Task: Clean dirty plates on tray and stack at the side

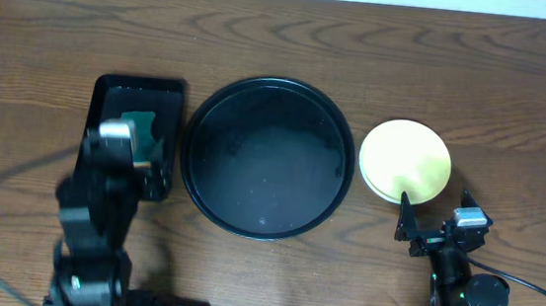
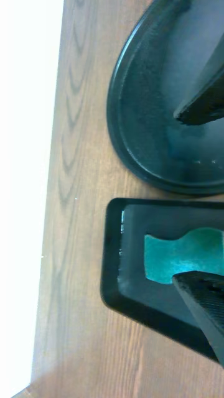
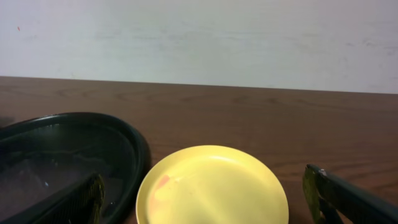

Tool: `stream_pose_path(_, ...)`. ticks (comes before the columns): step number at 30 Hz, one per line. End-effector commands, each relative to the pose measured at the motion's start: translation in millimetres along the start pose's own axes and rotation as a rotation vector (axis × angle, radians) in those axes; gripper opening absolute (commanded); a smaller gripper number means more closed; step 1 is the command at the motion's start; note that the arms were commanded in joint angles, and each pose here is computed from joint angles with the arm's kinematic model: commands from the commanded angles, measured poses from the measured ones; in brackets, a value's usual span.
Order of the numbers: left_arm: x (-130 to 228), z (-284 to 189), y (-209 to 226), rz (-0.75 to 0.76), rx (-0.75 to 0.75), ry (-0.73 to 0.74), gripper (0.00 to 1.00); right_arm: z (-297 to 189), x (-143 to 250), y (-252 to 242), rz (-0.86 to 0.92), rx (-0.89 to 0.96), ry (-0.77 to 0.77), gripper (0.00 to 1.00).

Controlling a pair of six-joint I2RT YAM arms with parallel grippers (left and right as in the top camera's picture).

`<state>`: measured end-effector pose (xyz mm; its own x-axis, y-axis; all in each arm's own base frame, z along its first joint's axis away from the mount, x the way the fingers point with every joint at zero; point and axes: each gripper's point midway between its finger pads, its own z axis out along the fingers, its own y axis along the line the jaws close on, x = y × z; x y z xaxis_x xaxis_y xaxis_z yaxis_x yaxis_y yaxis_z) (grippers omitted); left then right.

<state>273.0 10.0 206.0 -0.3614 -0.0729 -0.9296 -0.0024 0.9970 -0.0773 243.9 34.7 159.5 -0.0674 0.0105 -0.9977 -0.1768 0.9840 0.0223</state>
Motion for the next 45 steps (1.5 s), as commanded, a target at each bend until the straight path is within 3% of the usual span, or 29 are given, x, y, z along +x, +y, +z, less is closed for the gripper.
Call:
stream_pose_path(1, 11.4, -12.8, -0.5, 0.107, -0.009, -0.101, 0.76, -0.3, 0.3, -0.2, 0.007, 0.001, 0.000, 0.99)
stream_pose_path(11, 36.3, -11.9, 6.4, 0.161, -0.053, -0.295, 0.76, -0.3, 0.3, -0.2, 0.007, 0.001, 0.000, 0.99)
stream_pose_path(23, 72.3, -3.8, 15.0, 0.188, -0.092, -0.222, 0.76, -0.3, 0.3, -0.2, 0.007, 0.001, 0.000, 0.99)
stream_pose_path(45, 72.7, -3.5, 14.7, 0.188, -0.090, -0.220, 0.76, -0.3, 0.3, -0.2, 0.007, 0.001, 0.000, 0.99)
